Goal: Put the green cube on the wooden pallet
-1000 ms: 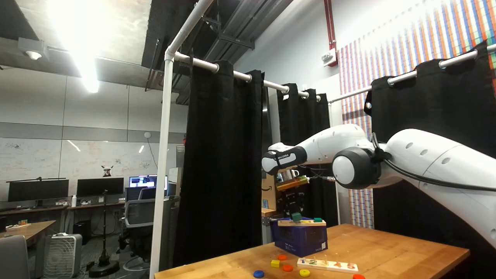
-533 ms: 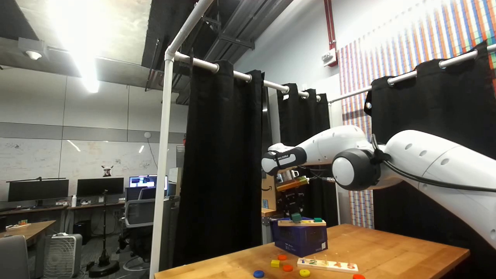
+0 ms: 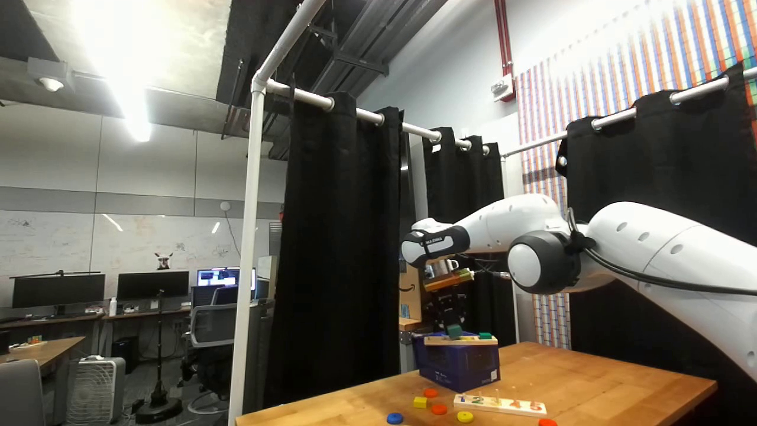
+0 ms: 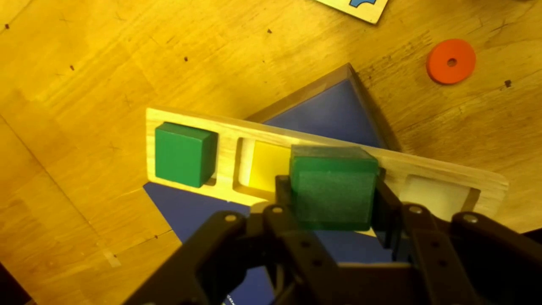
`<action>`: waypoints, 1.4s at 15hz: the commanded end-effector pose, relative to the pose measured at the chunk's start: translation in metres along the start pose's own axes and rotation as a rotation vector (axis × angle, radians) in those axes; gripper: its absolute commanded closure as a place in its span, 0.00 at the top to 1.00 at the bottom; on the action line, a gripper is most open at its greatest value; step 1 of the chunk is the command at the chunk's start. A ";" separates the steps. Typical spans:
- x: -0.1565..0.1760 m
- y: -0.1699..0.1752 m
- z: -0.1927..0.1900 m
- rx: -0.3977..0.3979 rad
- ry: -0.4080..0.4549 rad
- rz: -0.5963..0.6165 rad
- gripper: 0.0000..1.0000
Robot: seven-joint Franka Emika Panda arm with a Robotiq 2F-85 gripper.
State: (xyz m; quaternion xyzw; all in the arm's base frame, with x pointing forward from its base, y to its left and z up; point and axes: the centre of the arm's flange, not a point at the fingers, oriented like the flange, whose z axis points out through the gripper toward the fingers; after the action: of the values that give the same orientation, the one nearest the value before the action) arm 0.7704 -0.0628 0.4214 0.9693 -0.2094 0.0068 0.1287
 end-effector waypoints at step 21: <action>0.041 -0.012 -0.015 0.026 -0.021 0.009 0.93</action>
State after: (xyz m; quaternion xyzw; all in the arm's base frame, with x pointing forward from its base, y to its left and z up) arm 0.7737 -0.0621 0.4159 0.9690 -0.2108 0.0028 0.1286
